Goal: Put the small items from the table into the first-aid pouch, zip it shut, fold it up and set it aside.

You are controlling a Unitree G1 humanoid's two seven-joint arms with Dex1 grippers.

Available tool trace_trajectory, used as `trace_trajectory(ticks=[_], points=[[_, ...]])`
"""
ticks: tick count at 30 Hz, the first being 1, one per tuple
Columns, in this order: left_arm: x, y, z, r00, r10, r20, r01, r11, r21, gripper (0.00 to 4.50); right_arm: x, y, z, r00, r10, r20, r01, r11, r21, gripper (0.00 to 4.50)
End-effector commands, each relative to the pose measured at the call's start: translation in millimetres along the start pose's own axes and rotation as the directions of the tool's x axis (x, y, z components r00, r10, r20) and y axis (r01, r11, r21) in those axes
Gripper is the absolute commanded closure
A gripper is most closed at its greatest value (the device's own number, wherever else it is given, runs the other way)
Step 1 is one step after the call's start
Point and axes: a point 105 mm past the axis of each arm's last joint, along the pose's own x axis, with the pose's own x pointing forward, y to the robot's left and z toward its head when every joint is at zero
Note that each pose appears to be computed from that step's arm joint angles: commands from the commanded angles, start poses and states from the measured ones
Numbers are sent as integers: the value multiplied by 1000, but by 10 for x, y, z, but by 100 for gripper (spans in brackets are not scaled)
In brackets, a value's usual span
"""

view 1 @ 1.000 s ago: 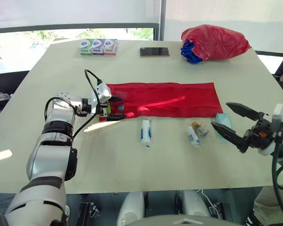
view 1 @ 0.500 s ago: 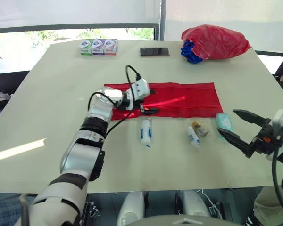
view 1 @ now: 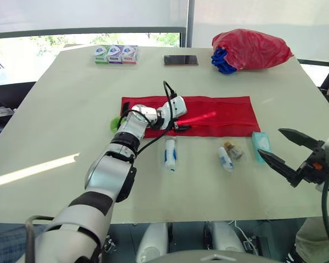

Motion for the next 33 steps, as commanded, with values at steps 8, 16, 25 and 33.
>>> trace_trajectory(ticks=[8, 16, 25, 33], points=[[-86, -78, 9, 994, -111, 11, 111, 993, 30, 446, 37, 46, 149, 998, 18, 57, -16, 999, -39, 0], [-125, -234, 21, 975, -218, 47, 220, 975, -25, 446, 51, 110, 150, 997, 49, 67, -48, 999, -14, 0], [-216, -403, 17, 962, -270, 41, 272, 961, -56, 446, 46, 220, 160, 994, 88, 67, -88, 996, 5, 0], [-235, -336, -9, 973, -226, 39, 228, 973, -47, 446, 5, 267, 113, 991, 131, 40, -131, 991, -5, 0]])
